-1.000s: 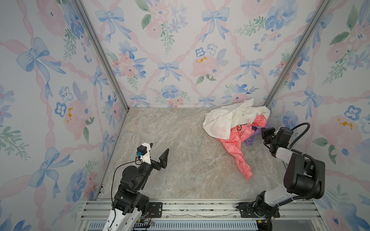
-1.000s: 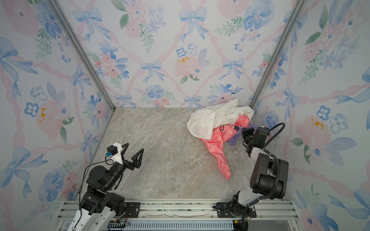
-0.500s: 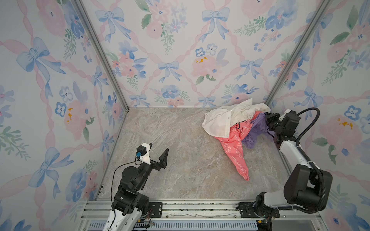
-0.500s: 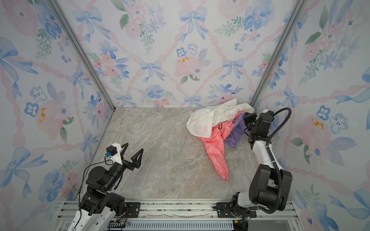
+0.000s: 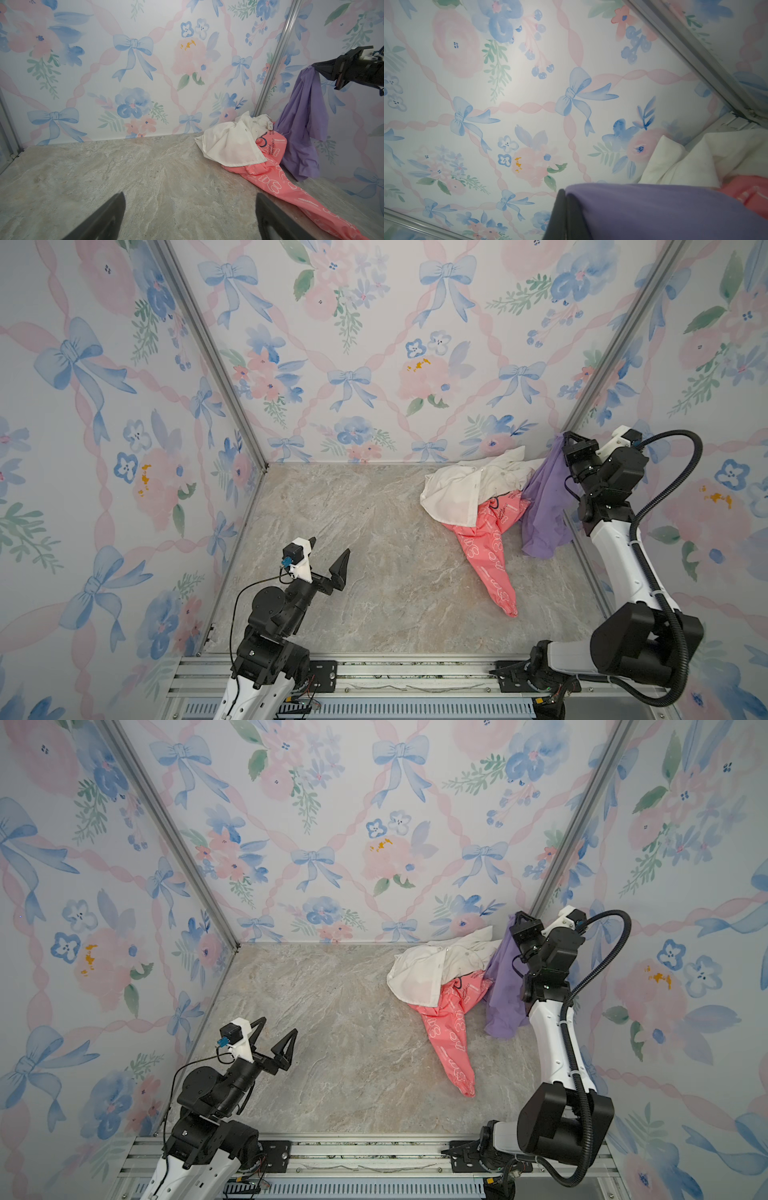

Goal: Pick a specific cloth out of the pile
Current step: 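Lift the purple shirt up out of the pile with the right gripper, then swing the purple shirt toward the left gripper and release it on the table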

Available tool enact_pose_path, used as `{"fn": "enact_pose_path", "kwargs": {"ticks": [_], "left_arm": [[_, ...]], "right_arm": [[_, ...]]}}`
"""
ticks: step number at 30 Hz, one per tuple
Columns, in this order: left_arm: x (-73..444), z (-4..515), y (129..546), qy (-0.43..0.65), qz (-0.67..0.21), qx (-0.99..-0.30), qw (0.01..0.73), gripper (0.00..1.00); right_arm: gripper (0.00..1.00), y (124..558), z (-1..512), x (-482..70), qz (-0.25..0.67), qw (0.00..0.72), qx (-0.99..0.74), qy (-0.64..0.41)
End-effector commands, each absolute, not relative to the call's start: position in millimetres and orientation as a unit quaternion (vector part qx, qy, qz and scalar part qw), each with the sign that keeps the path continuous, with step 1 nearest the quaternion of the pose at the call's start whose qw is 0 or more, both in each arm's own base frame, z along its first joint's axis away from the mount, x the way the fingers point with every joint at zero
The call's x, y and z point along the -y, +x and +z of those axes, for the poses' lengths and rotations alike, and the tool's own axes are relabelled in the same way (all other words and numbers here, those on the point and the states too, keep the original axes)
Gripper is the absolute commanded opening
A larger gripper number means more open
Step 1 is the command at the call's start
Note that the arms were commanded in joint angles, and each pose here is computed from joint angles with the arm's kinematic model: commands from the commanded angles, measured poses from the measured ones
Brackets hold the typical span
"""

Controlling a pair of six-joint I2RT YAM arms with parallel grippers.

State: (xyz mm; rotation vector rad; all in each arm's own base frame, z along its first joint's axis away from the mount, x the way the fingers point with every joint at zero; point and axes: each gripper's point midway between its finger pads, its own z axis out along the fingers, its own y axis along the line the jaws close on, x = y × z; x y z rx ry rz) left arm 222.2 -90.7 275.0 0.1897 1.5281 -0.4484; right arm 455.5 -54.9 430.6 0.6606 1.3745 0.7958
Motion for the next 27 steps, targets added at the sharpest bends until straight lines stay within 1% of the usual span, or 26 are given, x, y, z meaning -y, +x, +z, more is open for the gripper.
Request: {"fn": "enact_pose_path", "kwargs": {"ticks": [1,4,9,12,15,21,23,27], "left_arm": [[90.3,272.3,221.0,0.082,-0.203,-0.685,0.694,0.98],[90.5,272.0,221.0,0.082,-0.204,-0.686,0.694,0.98],[91.5,272.5,220.3,0.084,-0.206,-0.684,0.694,0.98],[91.2,272.6,220.4,0.084,-0.206,-0.685,0.694,0.98],[91.3,272.4,220.5,0.084,-0.205,-0.685,0.694,0.98],[92.5,272.3,220.0,0.087,-0.208,-0.685,0.693,0.98],[92.9,273.1,219.4,0.088,-0.209,-0.683,0.694,0.98],[93.6,271.7,220.4,0.088,-0.209,-0.686,0.691,0.98]], "right_arm": [[0.0,426.4,509.9,31.0,0.353,0.725,-0.553,0.211],[0.0,417.3,530.1,4.0,0.349,0.735,-0.556,0.167],[0.0,406.9,549.2,-52.3,0.355,0.729,-0.579,0.087],[0.0,399.5,554.9,-92.3,0.369,0.717,-0.591,0.037],[0.0,394.3,549.5,-140.4,0.37,0.703,-0.606,-0.027],[0.0,385.8,506.4,-253.4,0.377,0.637,-0.654,-0.155],[0.0,382.6,483.2,-291.5,0.368,0.607,-0.675,-0.202],[0.0,373.9,430.6,-349.8,0.341,0.55,-0.711,-0.277]]}}
